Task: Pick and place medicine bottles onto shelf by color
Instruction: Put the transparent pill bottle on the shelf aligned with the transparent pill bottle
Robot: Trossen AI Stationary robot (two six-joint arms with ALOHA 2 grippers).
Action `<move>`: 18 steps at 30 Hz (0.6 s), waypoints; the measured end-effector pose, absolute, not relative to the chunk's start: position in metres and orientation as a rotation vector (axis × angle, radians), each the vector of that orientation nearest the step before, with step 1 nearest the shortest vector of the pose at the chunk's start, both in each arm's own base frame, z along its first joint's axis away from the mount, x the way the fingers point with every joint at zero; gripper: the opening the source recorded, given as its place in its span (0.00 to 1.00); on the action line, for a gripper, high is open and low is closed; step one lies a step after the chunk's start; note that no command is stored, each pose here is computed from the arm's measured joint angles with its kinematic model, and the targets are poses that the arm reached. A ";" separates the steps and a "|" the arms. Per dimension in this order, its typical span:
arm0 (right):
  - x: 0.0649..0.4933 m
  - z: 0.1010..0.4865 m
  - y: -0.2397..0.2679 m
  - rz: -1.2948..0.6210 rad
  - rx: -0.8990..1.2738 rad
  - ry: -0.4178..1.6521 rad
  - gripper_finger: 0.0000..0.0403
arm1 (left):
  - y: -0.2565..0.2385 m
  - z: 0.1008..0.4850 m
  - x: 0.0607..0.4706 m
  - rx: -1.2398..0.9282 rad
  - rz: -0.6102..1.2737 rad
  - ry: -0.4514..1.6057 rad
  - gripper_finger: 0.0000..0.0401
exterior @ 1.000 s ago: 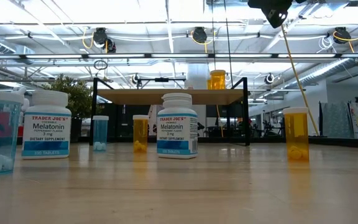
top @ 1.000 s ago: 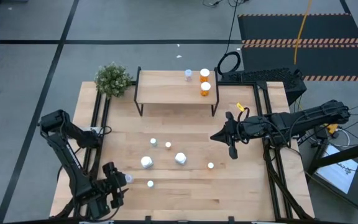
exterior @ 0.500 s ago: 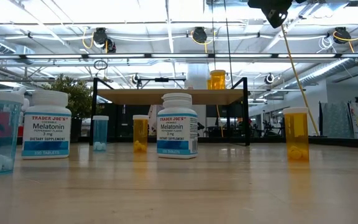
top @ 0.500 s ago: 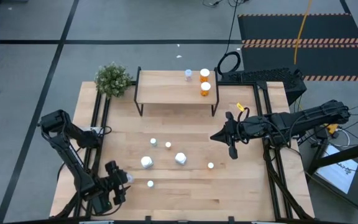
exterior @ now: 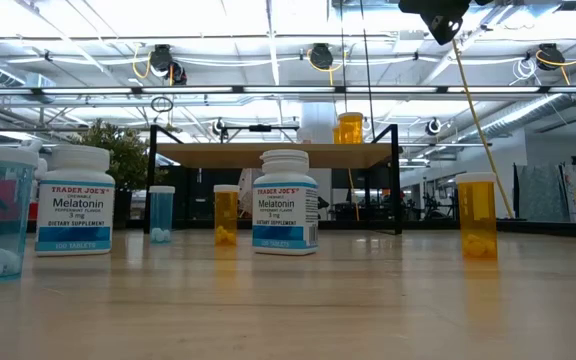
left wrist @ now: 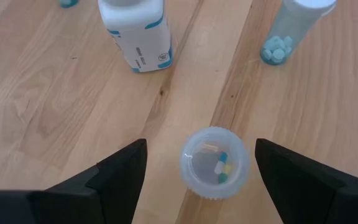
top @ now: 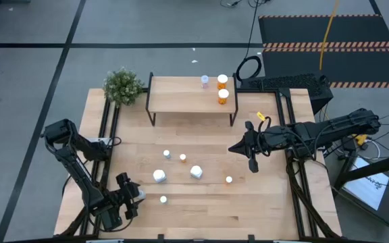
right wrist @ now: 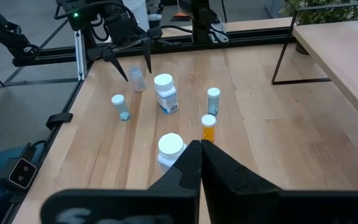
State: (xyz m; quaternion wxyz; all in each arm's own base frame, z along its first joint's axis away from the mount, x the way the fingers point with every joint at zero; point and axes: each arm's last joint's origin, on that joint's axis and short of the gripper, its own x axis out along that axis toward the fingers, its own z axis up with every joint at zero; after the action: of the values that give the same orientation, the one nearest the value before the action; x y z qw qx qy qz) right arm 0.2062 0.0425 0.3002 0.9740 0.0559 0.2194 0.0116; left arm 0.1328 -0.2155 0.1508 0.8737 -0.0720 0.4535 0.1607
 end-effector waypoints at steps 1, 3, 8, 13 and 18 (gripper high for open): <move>0.206 0.300 0.043 0.023 0.113 0.443 0.00 | -0.215 0.149 0.133 -0.151 0.331 0.939 0.74; 0.206 0.300 0.043 0.023 0.112 0.443 0.00 | -0.215 0.146 0.133 -0.151 0.313 0.933 0.74; 0.206 0.300 0.043 0.024 0.109 0.443 0.00 | -0.212 0.141 0.132 -0.150 0.312 0.929 0.73; 0.206 0.300 0.043 0.024 0.109 0.443 0.00 | -0.215 0.142 0.133 -0.139 0.283 0.924 0.64; 0.206 0.300 0.043 0.024 0.109 0.443 0.00 | -0.216 0.142 0.133 -0.146 0.273 0.920 0.51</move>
State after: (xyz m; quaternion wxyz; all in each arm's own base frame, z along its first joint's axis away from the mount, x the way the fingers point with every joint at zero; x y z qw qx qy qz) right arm 0.2062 0.0425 0.3002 0.9741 0.0542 0.2194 0.0120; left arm 0.1334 -0.2158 0.1419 0.8846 -0.0701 0.4421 0.1312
